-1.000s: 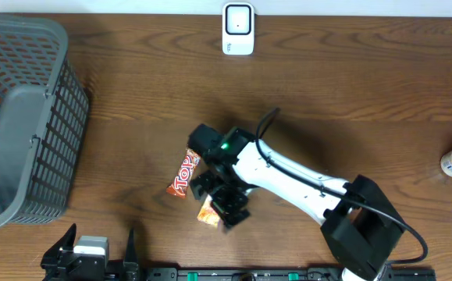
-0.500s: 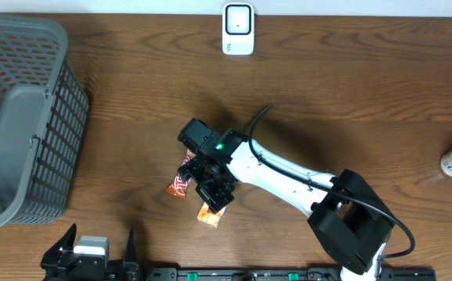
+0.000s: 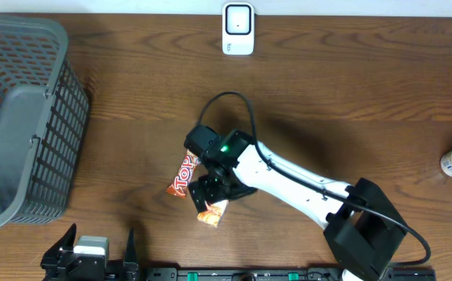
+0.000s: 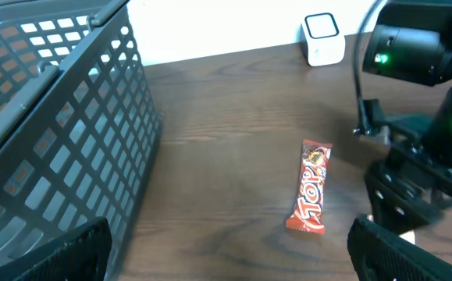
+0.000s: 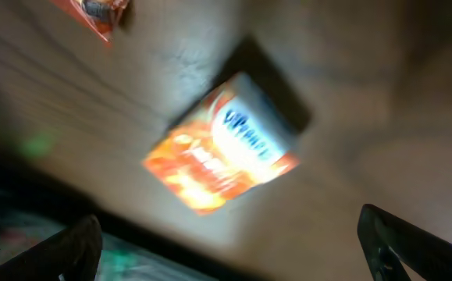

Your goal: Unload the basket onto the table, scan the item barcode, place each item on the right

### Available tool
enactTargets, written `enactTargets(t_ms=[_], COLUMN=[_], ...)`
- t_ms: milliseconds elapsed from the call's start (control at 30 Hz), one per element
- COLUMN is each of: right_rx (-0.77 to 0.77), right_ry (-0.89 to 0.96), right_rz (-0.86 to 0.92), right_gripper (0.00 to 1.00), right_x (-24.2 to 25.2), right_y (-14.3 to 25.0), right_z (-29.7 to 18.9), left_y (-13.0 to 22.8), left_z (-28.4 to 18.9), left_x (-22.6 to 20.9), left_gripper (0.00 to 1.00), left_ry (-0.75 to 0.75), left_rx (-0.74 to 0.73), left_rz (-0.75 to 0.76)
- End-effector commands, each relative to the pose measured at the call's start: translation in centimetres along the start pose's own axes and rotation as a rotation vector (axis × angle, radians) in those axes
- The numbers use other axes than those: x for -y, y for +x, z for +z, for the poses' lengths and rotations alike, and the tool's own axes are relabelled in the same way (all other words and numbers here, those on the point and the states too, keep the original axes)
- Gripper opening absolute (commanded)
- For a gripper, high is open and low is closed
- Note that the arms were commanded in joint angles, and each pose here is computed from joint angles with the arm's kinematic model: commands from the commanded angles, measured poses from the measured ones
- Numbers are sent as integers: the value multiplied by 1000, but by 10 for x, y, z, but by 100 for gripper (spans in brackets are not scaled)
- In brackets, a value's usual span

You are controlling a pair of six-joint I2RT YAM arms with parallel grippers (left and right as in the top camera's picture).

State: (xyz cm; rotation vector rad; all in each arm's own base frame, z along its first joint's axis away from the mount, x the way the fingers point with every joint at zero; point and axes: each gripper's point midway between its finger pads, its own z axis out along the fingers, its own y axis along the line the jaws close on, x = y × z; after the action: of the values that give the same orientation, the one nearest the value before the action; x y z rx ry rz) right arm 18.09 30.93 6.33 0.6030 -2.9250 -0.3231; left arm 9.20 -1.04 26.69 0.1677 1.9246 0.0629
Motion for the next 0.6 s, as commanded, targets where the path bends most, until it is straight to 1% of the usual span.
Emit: enactTargets(t_ms=[0, 100, 167, 200, 400, 567], right_rx=[62, 83, 90, 86, 39, 56], right_ry=[136, 129, 130, 132, 136, 118], right_rz=[-431, -556, -661, -681, -681, -692], right_gripper=[99, 99, 99, 99, 99, 99], right_x=[9, 1, 4, 7, 21, 18], right_y=[-4, -4, -2, 0, 15, 13], right_z=[6, 20, 34, 39, 55, 59], left_y=[-1, -1, -1, -1, -1, -1], left_z=[-2, -2, -2, -2, -2, -2], left_x=[-1, -1, -1, -1, -1, -1], left_gripper=[96, 96, 96, 96, 96, 96], left_ry=[-8, -8, -8, -8, -8, -8], left_rx=[7, 7, 7, 7, 7, 7], left_rz=[4, 4, 4, 4, 4, 4])
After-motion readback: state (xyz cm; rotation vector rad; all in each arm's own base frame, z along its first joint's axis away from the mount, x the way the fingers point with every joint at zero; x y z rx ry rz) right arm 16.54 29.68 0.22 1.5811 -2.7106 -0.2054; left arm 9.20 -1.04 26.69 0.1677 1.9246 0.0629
